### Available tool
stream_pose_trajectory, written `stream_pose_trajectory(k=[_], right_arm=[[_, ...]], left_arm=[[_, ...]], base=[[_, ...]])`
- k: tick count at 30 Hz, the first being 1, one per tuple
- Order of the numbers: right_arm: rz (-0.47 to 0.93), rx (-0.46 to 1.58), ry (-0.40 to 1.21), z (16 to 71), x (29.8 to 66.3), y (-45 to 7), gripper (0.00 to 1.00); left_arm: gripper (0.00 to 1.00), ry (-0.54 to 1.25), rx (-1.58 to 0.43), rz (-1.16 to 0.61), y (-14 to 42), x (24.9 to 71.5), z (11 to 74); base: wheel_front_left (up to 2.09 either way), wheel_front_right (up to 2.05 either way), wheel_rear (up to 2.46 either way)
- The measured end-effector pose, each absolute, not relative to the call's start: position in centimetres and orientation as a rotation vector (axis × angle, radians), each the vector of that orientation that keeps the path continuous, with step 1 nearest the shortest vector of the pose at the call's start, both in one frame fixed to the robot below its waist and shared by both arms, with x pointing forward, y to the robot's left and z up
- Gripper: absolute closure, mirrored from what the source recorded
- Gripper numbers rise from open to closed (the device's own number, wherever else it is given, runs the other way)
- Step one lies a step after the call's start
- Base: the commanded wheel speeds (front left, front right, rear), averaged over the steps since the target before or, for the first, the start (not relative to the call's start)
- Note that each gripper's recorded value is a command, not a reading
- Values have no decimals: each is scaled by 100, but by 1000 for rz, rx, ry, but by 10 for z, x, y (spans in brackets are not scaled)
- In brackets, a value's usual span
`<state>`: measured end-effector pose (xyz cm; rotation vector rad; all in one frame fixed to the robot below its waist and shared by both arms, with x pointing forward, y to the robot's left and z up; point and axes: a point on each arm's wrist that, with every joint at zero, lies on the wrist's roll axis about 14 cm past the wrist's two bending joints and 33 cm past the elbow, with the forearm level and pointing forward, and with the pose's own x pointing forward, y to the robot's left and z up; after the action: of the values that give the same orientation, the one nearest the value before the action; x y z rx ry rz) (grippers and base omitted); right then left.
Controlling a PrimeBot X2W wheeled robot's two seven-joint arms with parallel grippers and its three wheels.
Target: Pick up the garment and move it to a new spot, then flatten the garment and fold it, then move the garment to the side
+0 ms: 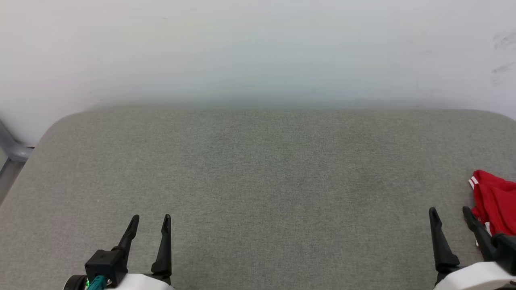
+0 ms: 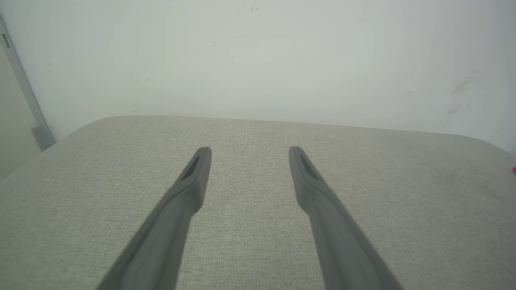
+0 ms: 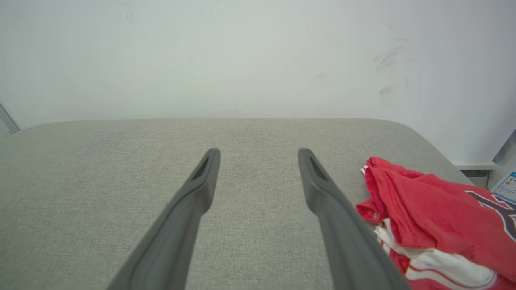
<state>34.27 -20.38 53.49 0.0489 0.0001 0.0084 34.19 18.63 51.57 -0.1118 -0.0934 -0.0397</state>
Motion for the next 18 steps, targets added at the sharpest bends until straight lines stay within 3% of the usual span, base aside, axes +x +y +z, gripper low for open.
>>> stream_pose_trajectory(k=[17, 18], right_arm=[[18, 79, 10, 537, 330, -201, 0], [18, 80, 19, 535, 330, -201, 100]], left_arm=[[0, -71, -112, -47, 185, 342, 509], [100, -60, -114, -45, 184, 342, 505]], base=[[0, 0, 0], [0, 0, 0]])
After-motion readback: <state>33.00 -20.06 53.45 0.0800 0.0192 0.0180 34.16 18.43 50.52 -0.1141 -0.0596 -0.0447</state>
